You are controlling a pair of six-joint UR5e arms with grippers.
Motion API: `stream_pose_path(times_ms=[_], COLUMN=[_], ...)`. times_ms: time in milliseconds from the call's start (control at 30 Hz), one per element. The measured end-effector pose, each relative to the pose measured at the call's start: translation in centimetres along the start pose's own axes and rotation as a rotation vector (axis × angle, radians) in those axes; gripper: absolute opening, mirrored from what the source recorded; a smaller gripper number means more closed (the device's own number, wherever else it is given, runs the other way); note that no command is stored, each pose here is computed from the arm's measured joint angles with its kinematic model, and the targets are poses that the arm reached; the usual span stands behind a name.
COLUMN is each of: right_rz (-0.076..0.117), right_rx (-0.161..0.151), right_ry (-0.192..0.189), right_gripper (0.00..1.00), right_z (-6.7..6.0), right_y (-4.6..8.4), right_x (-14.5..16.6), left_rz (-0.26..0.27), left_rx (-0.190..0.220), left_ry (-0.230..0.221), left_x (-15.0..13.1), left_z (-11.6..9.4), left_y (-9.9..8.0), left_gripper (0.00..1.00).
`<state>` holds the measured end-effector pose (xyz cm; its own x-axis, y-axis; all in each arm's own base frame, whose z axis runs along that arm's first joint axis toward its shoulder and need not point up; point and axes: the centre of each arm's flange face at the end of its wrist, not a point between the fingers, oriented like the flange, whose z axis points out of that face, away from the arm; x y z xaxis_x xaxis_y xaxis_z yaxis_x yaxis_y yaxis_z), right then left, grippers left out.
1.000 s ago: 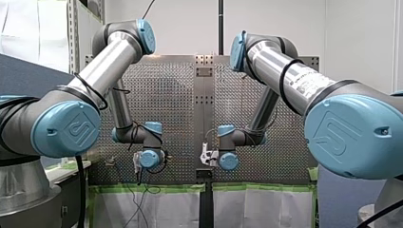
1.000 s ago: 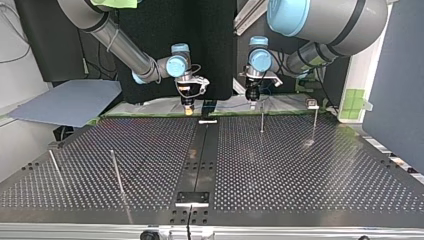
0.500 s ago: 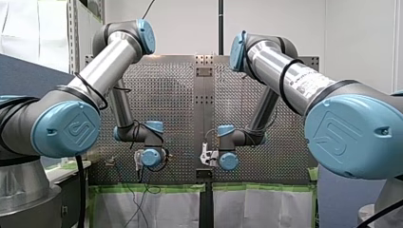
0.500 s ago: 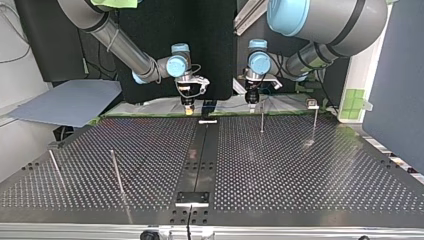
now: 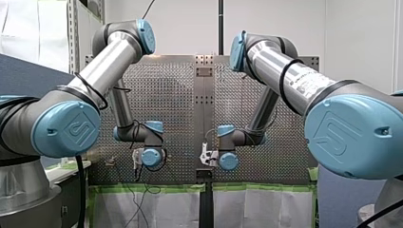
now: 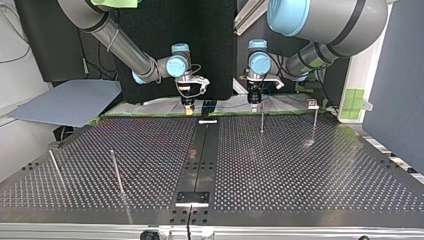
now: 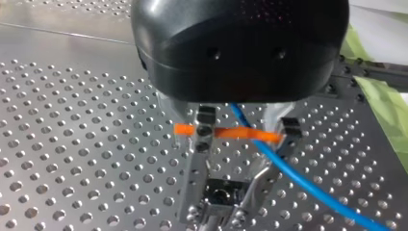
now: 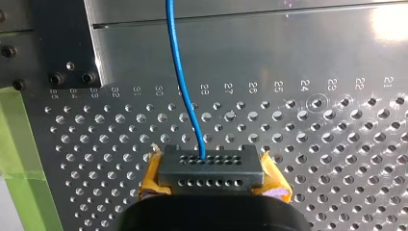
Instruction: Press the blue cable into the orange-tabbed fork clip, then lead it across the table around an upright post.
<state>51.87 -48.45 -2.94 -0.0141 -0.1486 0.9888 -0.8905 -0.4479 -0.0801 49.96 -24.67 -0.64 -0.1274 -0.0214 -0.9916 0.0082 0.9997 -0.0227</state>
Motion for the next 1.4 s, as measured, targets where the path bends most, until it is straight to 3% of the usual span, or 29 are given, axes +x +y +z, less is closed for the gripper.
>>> stream_pose_path(times_ms=[33,100,133,167,200,900,1167,1400], right_rz=[0.000,0.001,0.001,0.001,0.001,-0.001,-0.006,0.003], right_rx=[0.000,0.000,0.000,-0.001,-0.001,-0.004,-0.016,-0.015], right_ry=[0.000,0.000,0.000,0.000,0.000,0.007,0.005,0.043], right_gripper=[0.00,0.00,0.00,0.00,0.00,0.00,0.00,0.00], right_z=[0.0,0.0,0.0,0.0,0.0,0.4,1.0,1.7], right_y=[0.0,0.0,0.0,0.0,0.1,0.1,0.1,-0.1], right_x=[0.0,0.0,0.0,0.0,0.0,0.4,1.4,5.0], left_rz=[0.005,0.015,0.022,0.026,0.029,0.033,0.037,-0.005], left_rx=[0.002,0.006,0.008,0.008,0.009,0.023,0.060,0.097], left_ry=[-0.005,-0.013,-0.018,-0.020,-0.022,-0.029,-0.037,-0.067], left_x=[-0.1,-0.1,-0.2,-0.2,-0.2,-0.3,-1.5,-3.9], left_z=[0.0,0.1,0.1,0.1,0.1,-0.1,0.8,1.2], left_y=[-0.1,-0.2,-0.3,-0.3,-0.3,-1.0,-3.1,-5.5], left_gripper=[0.38,0.17,0.17,0.04,0.00,0.00,0.00,0.00])
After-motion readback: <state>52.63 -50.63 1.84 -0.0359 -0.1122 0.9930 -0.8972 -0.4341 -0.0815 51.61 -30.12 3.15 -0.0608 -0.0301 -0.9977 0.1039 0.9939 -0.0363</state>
